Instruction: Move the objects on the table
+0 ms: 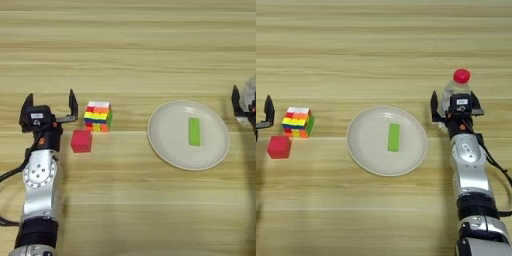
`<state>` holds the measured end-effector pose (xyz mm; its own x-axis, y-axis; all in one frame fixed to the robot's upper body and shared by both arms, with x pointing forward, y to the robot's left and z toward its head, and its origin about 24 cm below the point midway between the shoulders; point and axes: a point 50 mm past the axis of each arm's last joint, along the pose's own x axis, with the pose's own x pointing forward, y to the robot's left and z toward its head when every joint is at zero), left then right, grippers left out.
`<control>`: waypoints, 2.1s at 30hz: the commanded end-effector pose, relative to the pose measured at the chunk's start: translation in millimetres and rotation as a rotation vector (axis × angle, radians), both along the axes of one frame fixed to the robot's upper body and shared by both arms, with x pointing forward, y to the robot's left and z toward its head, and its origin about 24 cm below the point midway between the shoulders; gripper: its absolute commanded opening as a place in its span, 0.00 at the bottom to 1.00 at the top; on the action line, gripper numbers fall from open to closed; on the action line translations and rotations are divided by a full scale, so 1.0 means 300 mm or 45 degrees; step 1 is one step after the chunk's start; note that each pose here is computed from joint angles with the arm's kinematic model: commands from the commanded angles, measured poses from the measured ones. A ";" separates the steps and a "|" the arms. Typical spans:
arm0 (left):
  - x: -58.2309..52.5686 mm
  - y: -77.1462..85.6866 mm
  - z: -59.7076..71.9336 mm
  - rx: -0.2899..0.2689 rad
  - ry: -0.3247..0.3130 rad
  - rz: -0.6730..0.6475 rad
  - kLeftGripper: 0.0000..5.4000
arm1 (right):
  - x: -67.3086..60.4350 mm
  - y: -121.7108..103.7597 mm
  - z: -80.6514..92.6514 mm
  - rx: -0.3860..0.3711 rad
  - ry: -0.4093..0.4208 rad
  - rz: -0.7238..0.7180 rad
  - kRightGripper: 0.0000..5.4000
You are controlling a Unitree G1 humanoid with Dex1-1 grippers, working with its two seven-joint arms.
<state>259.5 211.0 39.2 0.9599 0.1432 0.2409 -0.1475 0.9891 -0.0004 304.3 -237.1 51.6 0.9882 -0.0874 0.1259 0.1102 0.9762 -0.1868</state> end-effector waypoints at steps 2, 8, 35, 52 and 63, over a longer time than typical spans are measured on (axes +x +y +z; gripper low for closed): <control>0.003 0.004 0.004 0.003 -0.003 0.000 1.00 | 0.014 -0.005 0.020 0.010 -0.020 -0.006 0.99; 0.002 0.002 0.003 0.002 -0.001 -0.001 1.00 | 0.015 -0.001 0.043 0.012 -0.055 0.002 1.00; 0.005 -0.014 -0.016 0.038 0.033 -0.035 1.00 | -0.013 0.025 0.291 -0.049 -0.404 0.037 1.00; 0.004 -0.101 -0.019 0.070 0.041 -0.188 1.00 | -0.173 0.107 0.299 0.001 -0.403 0.170 1.00; 0.010 -0.086 -0.016 0.066 0.043 -0.166 1.00 | -0.260 0.004 0.177 0.058 -0.172 0.077 1.00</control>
<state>261.9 183.5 35.3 0.9750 0.0001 0.2222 -0.0124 0.9985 0.0540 226.0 -230.5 114.3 0.9505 -0.0315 0.3092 0.0765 0.9880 -0.1345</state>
